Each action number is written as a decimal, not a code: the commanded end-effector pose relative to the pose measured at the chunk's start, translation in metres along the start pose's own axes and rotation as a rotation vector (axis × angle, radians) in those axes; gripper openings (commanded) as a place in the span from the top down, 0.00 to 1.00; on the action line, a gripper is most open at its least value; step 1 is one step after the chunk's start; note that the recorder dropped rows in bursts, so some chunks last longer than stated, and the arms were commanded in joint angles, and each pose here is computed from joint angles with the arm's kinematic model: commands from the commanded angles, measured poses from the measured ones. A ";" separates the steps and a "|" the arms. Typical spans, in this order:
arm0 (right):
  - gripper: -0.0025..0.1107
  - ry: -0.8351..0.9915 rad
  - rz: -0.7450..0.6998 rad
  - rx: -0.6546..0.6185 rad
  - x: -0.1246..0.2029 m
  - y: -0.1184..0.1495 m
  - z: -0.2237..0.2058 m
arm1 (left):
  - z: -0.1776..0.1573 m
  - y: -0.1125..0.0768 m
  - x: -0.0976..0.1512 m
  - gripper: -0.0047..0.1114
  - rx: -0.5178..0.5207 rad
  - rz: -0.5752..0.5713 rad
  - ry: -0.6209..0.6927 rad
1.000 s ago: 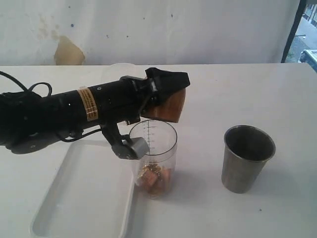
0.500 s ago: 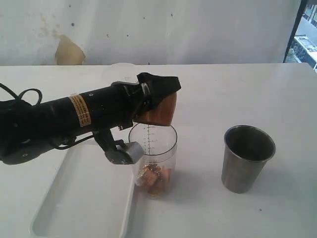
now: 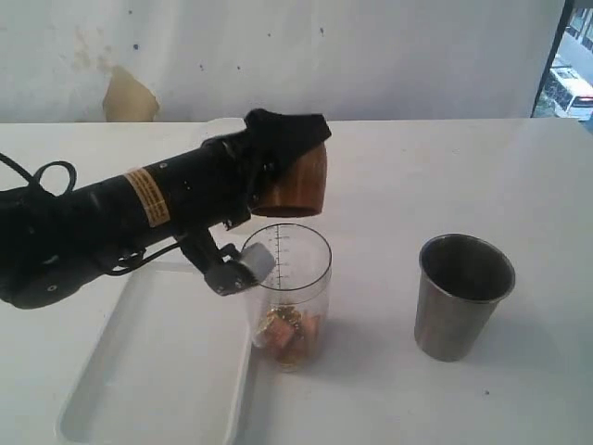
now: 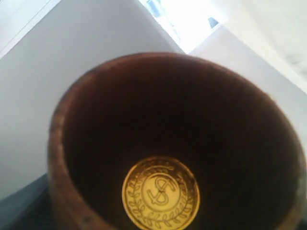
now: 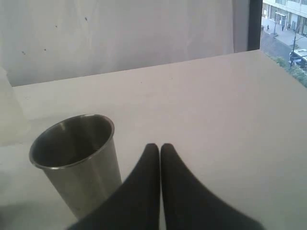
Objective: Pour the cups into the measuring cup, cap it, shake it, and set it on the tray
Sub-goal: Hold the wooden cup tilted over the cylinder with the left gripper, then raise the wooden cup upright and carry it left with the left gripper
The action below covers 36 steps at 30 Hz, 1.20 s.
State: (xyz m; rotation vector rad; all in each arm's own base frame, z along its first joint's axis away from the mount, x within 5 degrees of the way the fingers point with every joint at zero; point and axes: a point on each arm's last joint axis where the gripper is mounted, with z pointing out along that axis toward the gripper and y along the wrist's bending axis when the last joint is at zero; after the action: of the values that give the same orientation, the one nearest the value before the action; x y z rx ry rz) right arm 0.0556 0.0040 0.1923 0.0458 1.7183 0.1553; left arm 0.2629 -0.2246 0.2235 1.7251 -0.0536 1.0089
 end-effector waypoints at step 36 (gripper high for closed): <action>0.98 -0.011 -0.001 -0.001 -0.001 0.000 0.000 | -0.015 0.013 0.011 0.96 -0.323 -1.397 0.050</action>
State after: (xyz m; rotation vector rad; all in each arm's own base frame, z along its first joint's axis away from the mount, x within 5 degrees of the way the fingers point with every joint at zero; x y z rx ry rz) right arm 0.0556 0.0040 0.1923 0.0458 1.7183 0.1553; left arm 0.2544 -0.2169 0.2334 1.2062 0.6982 0.2080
